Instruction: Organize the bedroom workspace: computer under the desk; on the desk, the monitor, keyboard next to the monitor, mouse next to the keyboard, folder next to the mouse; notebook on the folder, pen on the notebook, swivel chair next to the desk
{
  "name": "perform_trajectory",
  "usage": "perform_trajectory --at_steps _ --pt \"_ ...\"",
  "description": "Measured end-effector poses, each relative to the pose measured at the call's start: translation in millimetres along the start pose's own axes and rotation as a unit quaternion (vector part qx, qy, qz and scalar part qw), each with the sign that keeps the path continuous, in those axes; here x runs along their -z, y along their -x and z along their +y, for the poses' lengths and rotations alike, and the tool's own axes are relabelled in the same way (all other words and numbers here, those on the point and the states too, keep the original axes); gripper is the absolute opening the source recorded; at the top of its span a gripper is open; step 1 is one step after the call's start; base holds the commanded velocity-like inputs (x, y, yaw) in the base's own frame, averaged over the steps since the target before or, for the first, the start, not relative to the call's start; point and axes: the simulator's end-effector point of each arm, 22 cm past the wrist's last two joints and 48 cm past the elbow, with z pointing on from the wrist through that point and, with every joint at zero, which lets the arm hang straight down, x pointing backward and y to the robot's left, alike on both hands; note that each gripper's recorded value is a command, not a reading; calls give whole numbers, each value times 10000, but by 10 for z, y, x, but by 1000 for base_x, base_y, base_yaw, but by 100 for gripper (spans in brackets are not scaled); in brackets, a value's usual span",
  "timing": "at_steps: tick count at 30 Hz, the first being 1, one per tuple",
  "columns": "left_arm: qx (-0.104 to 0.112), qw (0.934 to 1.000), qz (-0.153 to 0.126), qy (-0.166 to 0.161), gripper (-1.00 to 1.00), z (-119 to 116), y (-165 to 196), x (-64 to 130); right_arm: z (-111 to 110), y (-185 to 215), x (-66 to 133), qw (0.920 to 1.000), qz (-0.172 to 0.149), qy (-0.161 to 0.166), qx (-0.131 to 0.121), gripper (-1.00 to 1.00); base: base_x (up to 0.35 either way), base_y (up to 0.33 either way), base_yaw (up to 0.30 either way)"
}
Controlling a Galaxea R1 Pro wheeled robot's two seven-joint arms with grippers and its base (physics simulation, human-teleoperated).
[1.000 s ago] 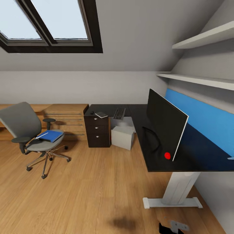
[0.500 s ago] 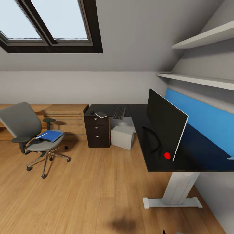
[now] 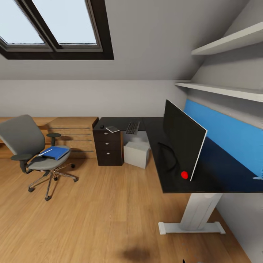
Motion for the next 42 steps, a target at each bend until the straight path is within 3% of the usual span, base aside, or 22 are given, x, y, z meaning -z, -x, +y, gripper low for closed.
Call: perform_trajectory --at_steps 18,27,42 --pt "4 10000 3 2 100 3 -2 0 63 -12 7 10000 14 36 -22 100 -3 -277 0" --pt "7 10000 -1 12 100 14 2 -1 50 -12 5 10000 17 26 -22 100 -2 -35 0" --pt "11 10000 9 10 100 -6 127 171 20 149 148 10000 17 19 -15 100 0 0 0"
